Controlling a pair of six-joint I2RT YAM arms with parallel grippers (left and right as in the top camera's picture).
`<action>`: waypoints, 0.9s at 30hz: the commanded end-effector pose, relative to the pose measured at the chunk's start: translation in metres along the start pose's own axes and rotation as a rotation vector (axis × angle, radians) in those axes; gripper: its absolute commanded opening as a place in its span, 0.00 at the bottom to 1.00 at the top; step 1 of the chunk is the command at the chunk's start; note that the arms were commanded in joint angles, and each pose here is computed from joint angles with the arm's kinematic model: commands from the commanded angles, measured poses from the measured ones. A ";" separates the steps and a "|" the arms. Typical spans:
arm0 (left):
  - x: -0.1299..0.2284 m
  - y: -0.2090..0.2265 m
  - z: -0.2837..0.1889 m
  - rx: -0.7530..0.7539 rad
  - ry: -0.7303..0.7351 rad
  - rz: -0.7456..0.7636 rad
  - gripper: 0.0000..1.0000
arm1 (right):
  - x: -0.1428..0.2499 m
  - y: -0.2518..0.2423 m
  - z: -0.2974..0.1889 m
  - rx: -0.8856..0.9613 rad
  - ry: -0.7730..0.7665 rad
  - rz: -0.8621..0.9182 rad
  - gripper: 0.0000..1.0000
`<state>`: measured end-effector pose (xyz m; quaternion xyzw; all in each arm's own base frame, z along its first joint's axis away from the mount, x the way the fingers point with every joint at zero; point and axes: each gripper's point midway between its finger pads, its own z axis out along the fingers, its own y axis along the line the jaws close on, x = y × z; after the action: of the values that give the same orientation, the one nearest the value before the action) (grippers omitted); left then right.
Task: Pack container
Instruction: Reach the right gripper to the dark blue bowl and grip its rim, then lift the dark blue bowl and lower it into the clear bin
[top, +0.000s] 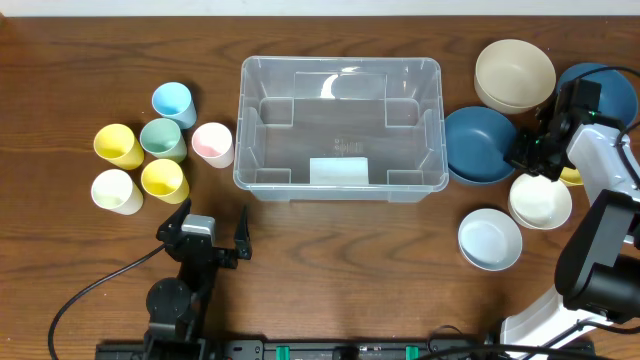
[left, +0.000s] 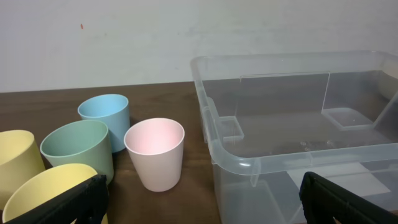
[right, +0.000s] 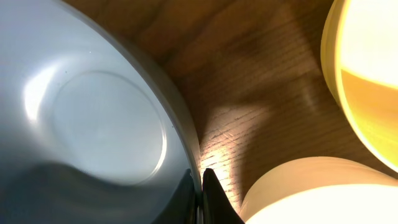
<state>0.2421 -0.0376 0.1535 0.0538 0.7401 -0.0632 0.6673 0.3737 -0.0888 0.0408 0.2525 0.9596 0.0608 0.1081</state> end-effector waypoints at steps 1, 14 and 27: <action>0.015 0.000 0.001 0.001 0.046 -0.001 0.98 | 0.003 -0.002 0.005 0.011 0.013 -0.001 0.01; 0.015 0.000 0.001 0.001 0.046 -0.001 0.98 | -0.006 0.005 -0.018 -0.005 -0.006 -0.032 0.01; 0.015 0.000 0.001 0.001 0.046 -0.001 0.98 | -0.018 0.014 -0.065 -0.002 0.010 -0.064 0.01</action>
<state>0.2421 -0.0376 0.1535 0.0538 0.7401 -0.0632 0.6673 0.3704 -0.0882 0.0860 0.2362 0.9668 0.0593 0.0768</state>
